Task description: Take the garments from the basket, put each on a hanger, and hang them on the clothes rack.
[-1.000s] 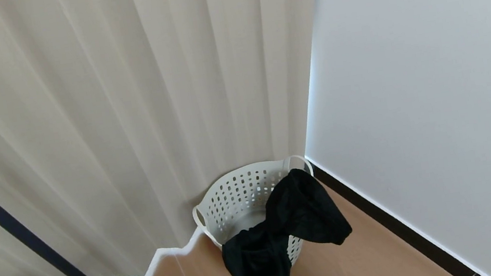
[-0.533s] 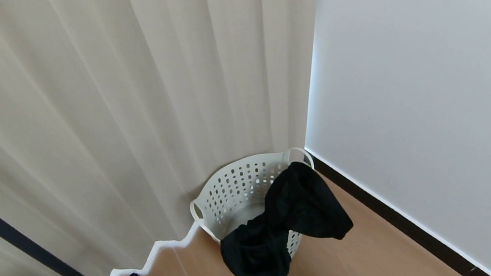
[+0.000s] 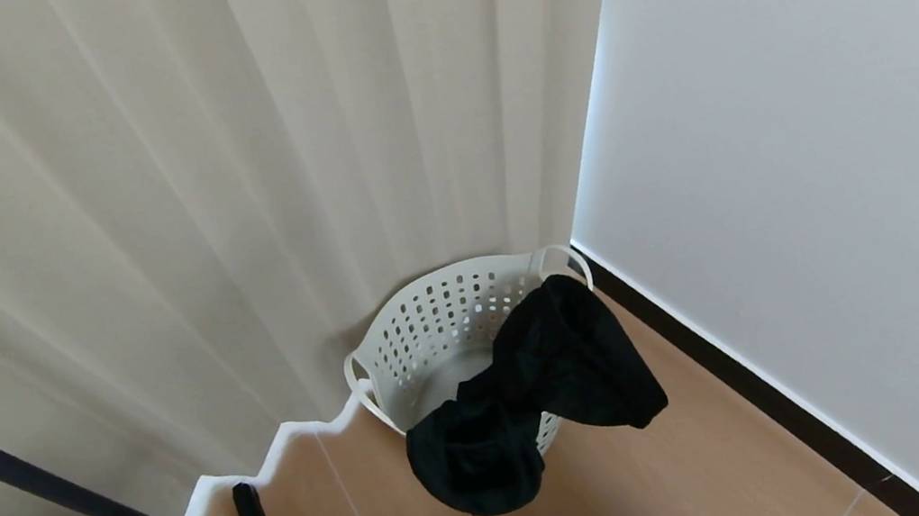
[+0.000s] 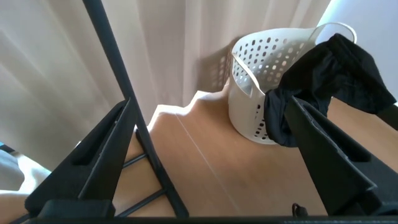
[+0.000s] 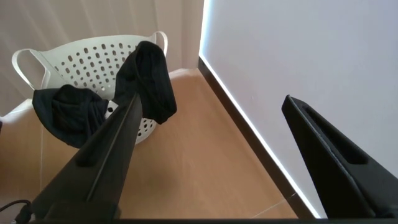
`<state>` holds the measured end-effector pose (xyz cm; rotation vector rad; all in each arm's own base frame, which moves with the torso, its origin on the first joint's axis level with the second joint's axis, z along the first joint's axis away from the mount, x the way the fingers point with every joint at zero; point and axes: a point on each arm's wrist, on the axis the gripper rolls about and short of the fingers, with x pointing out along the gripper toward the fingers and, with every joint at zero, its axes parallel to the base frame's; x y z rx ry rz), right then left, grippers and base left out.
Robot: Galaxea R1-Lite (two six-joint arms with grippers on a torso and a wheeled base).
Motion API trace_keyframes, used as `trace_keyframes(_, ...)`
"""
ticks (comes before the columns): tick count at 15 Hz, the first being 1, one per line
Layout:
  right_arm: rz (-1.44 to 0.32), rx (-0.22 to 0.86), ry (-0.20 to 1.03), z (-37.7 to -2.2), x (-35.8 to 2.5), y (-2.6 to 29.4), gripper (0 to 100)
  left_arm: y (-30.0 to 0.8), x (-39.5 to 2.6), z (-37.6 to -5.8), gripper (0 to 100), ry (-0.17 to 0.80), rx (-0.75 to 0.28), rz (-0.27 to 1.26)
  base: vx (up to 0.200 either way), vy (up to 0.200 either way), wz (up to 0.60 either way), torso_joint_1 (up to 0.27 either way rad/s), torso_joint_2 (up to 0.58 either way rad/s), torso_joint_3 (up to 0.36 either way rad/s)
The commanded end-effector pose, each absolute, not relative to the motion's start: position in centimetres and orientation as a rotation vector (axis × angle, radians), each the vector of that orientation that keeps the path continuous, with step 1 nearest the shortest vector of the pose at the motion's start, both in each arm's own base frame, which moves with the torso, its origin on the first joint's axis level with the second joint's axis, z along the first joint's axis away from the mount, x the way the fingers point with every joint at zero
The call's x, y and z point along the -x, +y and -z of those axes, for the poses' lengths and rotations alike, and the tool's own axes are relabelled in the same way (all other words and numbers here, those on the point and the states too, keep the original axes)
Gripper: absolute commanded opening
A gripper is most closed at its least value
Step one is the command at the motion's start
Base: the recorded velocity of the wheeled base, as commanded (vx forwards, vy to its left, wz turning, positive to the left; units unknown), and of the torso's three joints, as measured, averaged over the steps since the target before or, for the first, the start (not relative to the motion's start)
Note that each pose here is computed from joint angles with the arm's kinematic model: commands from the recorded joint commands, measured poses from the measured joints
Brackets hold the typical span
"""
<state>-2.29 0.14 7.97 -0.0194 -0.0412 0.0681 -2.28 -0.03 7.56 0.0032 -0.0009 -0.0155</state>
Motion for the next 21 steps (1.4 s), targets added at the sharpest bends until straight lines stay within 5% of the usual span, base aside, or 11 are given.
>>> trace_keyframes(1, -0.069, 0.02, -0.042, -7.97, 2.29, 0.14, 100, -0.03, 2.28, -7.56, 100, -0.002, -0.003, 0.015, 0.0, 0.0, 0.0, 0.007, 0.0, -0.193)
trace_keyframes(21, -0.062, 0.023, -0.05, -8.05, 2.3, 0.13, 100, -0.02, 2.28, -7.55, 100, 0.0, -0.002, 0.014, 0.0, 0.0, 0.0, 0.005, 0.0, -0.197)
